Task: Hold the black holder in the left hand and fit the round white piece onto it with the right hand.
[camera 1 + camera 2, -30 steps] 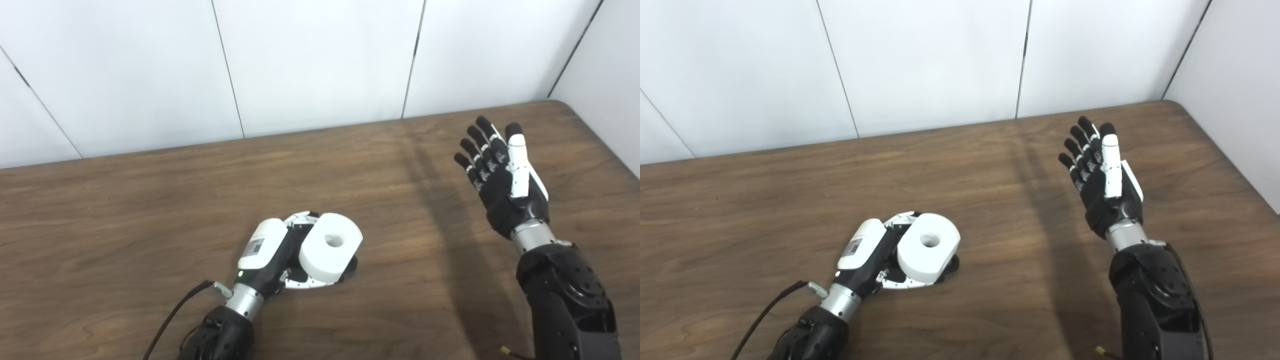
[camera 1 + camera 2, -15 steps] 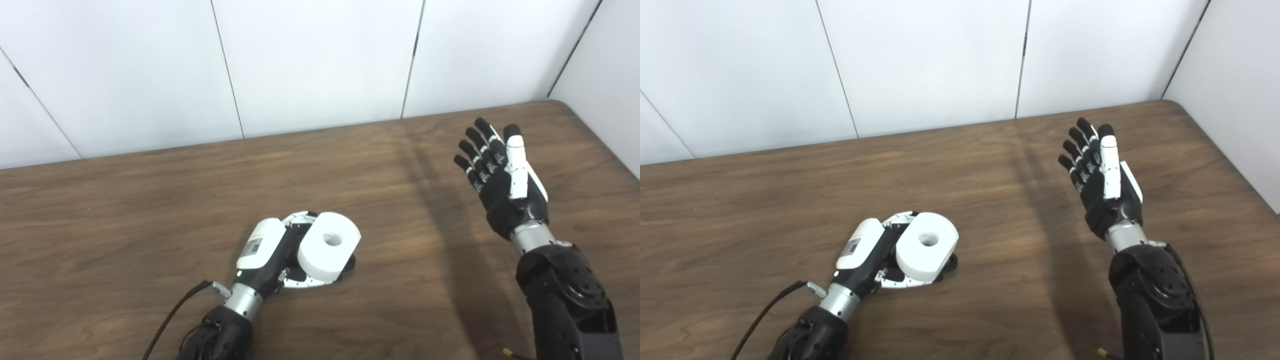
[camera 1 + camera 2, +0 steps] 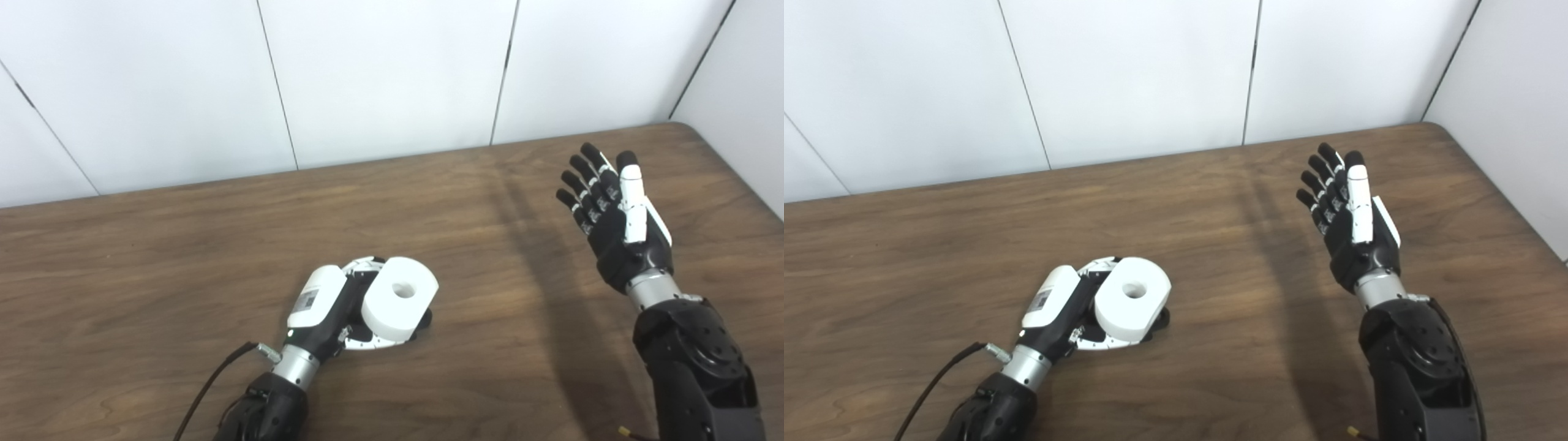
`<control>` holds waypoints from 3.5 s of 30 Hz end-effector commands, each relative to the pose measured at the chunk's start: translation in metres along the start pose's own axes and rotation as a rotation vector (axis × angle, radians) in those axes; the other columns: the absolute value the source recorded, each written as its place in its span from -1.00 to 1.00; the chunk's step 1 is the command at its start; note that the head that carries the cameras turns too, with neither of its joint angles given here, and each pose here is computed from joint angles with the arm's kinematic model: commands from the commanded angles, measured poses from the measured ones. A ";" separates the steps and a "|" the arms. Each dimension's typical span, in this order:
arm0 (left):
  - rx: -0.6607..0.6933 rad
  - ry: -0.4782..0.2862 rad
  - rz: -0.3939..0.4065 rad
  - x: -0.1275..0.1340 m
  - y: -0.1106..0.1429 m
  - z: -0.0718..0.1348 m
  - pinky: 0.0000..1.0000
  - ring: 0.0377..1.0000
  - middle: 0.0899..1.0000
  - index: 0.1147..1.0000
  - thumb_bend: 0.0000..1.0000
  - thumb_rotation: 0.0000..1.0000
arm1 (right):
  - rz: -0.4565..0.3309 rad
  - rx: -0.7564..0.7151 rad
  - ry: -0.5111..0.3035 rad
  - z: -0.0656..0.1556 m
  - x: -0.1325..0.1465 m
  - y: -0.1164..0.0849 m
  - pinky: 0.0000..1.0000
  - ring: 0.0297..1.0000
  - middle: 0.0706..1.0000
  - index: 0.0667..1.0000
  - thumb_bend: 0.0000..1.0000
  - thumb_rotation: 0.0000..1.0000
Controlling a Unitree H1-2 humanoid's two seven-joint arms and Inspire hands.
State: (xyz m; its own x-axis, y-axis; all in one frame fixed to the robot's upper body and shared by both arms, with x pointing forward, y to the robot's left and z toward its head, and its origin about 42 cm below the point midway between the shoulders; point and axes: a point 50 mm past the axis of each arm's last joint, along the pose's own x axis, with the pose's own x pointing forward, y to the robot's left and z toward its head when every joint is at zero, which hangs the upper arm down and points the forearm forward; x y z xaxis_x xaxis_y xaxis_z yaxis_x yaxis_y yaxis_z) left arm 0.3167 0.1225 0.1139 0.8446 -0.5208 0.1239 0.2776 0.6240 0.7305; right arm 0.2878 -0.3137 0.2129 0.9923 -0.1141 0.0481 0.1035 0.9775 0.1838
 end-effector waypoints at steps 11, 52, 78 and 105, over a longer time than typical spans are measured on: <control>0.019 0.070 -0.048 -0.008 -0.010 -0.017 0.85 0.66 0.47 -0.16 0.05 -0.88 | 0.014 -0.019 -0.090 0.024 0.003 0.000 0.85 0.89 0.89 0.88 -0.36 0.92; 0.035 0.134 -0.111 -0.005 0.000 -0.031 0.77 0.89 0.89 0.85 1.00 -0.44 | 0.027 -0.014 -0.132 0.038 0.009 -0.002 0.84 0.89 0.90 0.88 -0.38 1.00; 0.031 0.150 -0.194 -0.013 0.019 -0.045 0.92 0.99 0.99 1.00 1.00 -0.33 | 0.004 -0.008 -0.140 0.036 0.018 0.004 0.81 0.87 0.88 0.87 -0.42 1.00; -0.074 0.123 -0.237 -0.030 0.070 -0.079 0.89 0.93 0.98 1.00 1.00 -0.28 | -0.013 -0.011 -0.142 0.032 0.030 0.011 0.80 0.87 0.88 0.88 -0.45 0.93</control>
State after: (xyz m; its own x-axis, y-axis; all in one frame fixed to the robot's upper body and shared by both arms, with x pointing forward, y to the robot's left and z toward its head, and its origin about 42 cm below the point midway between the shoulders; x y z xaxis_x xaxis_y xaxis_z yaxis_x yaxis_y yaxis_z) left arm 0.3547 0.2092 0.1321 0.7986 -0.6018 -0.0012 0.4325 0.5725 0.6966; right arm 0.3114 -0.3140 0.2307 0.9820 -0.1593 0.1015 0.1400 0.9746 0.1748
